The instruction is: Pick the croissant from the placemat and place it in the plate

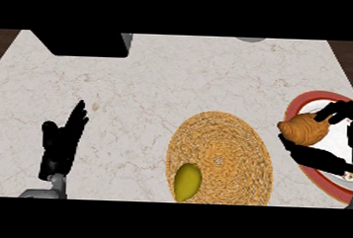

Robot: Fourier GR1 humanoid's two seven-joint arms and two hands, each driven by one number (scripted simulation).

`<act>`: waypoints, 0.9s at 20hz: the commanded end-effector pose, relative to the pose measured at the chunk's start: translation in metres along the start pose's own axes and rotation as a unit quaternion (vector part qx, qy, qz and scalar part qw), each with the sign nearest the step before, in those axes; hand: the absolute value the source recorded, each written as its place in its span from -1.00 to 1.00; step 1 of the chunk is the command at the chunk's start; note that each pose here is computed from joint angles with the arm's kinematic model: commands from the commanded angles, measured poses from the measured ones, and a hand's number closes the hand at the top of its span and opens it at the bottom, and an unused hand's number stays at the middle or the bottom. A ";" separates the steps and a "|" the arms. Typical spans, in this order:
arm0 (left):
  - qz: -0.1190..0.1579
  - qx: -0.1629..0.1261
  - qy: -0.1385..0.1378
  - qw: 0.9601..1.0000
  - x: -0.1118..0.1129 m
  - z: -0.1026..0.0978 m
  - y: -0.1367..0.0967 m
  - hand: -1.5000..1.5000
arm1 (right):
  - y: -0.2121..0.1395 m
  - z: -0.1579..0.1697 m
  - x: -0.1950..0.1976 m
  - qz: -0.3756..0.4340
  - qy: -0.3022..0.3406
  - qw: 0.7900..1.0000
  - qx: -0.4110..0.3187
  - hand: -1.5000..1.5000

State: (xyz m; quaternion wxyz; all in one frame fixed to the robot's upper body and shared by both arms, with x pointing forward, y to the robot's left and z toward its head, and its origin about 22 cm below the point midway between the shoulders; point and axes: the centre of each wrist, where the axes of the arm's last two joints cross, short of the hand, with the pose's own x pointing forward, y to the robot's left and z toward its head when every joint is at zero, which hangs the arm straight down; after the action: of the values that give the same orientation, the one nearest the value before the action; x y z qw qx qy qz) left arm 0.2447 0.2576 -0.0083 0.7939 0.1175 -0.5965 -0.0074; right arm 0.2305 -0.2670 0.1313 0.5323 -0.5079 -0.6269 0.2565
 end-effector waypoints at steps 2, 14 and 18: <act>-0.003 -0.002 0.004 1.000 -0.004 -0.010 -0.018 0.00 | -0.020 -0.014 -0.026 -0.008 0.062 0.997 -0.036 1.00; -0.003 -0.004 -0.005 1.000 -0.001 -0.001 0.002 0.00 | -0.011 -0.055 -0.131 0.031 0.114 0.993 0.002 1.00; -0.005 -0.008 0.003 1.000 0.000 -0.004 -0.020 0.00 | -0.003 -0.075 -0.123 0.037 0.135 0.987 0.076 1.00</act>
State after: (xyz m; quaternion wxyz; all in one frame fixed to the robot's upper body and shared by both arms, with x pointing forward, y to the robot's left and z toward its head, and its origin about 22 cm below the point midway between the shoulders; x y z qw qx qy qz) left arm 0.2499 0.2497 -0.0108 0.7927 0.1122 -0.5990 -0.0151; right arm 0.2783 -0.3836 0.1046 0.6081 -0.5371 -0.5378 0.2290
